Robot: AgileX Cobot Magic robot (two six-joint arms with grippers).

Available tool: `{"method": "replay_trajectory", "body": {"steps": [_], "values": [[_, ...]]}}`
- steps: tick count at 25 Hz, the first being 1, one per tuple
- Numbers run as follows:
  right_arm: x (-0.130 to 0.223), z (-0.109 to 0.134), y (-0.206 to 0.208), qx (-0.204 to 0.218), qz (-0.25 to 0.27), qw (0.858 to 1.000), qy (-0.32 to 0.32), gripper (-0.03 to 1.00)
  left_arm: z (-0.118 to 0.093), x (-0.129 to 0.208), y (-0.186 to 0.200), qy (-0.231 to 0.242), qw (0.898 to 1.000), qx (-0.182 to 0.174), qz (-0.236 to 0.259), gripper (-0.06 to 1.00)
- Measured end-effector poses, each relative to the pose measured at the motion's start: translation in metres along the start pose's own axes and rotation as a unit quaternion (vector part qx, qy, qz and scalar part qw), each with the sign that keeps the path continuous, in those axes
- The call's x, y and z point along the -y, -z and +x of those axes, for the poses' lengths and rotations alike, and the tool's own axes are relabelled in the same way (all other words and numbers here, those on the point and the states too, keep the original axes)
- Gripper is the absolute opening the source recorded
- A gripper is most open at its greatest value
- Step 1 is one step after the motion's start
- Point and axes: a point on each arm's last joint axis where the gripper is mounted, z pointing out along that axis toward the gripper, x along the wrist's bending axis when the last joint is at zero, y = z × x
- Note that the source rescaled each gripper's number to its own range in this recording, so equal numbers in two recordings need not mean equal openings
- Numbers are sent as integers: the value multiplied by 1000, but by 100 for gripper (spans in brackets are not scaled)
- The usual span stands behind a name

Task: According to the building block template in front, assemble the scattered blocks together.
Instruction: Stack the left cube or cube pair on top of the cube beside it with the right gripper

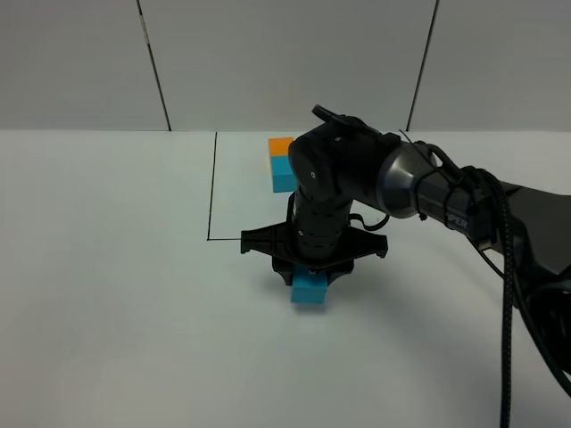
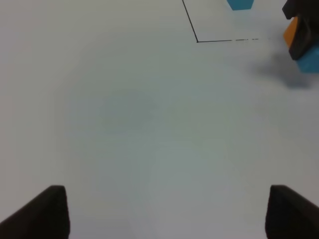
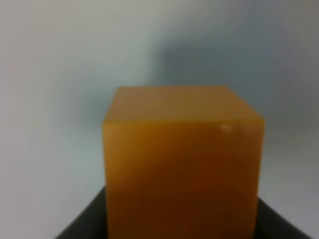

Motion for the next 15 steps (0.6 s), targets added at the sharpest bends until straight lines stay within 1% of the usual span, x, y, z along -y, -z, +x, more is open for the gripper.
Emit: {"method": "replay_trajectory", "body": {"steps": [6,9,13,15], "values": [[7,4,-26,20,23,999,-13,1,0,0,0,1,1000,0,0,68],[5,5,-32,26,21,999,-17,1,0,0,0,2,1000,0,0,68],[5,2,-34,68,10,998,7,1,0,0,0,2,1000,0,0,68],[5,2,-33,82,6,996,15,1,0,0,0,2,1000,0,0,68]]}}
